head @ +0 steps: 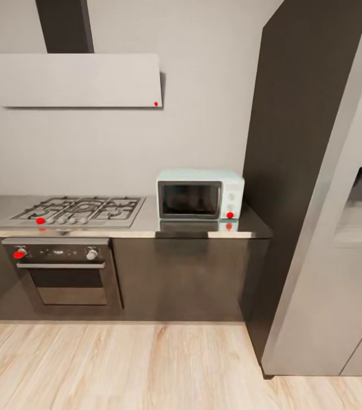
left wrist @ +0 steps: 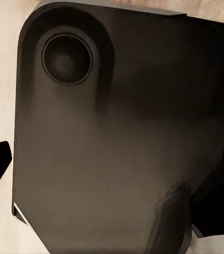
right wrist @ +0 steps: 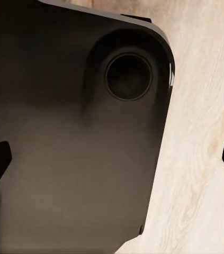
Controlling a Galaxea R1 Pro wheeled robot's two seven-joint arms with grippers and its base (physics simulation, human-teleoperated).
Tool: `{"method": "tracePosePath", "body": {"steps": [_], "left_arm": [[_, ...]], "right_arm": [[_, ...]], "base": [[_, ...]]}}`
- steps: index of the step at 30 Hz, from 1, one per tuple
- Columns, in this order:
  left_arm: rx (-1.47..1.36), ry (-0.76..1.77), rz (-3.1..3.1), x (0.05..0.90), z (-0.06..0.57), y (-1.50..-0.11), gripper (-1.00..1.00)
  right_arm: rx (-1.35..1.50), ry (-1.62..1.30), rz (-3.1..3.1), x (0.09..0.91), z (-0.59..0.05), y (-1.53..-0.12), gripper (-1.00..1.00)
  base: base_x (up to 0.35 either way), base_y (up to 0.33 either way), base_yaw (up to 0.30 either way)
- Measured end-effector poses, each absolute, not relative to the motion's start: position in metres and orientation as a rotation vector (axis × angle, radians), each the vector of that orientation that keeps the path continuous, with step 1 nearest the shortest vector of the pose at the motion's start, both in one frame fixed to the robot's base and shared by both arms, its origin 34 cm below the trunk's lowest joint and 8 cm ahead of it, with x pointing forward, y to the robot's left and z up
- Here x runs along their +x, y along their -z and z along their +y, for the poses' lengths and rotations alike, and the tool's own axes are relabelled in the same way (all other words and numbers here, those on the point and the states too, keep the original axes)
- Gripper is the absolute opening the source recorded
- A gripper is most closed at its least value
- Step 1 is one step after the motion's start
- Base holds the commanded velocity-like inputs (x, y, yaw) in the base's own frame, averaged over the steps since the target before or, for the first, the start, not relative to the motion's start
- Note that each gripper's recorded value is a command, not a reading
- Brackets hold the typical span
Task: In the kitchen, take the popcorn bag from the countertop, put it into the microwave, and heat it until the popcorn is cooked so the cooked popcorn ends up inside the bag.
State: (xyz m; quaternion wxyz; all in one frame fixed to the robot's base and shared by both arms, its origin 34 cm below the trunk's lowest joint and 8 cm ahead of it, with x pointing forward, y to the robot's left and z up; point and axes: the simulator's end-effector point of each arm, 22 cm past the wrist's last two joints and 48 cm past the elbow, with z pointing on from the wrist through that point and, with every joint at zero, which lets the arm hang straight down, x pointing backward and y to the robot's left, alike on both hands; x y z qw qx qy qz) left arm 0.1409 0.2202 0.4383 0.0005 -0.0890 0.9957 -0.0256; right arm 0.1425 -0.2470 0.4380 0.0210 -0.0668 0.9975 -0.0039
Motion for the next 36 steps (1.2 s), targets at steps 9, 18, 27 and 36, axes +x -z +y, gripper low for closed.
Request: {"method": "tracePosePath", "body": {"steps": [9,18,27,36], "left_arm": [[-0.279,0.081,3.127,0.1408,0.2202,-0.4383,1.00],[-0.278,0.080,3.126,0.1412,0.2202,-0.4383,1.00],[-0.276,0.080,3.124,0.1417,0.2203,-0.4383,1.00],[-0.273,0.081,3.125,0.1419,0.2197,-0.4382,1.00]], "right_arm": [[-0.207,0.012,3.094,0.1423,-0.2471,-0.4380,1.00],[-0.209,0.010,3.092,0.1426,-0.2458,-0.4381,1.00],[-0.226,0.004,3.091,0.1425,-0.2441,-0.4380,1.00],[-0.223,0.005,3.096,0.1418,-0.2448,-0.4379,1.00]], "base": [[0.325,0.000,0.000],[0.325,0.000,0.000],[0.302,0.000,0.000],[0.019,0.000,0.000]]}}
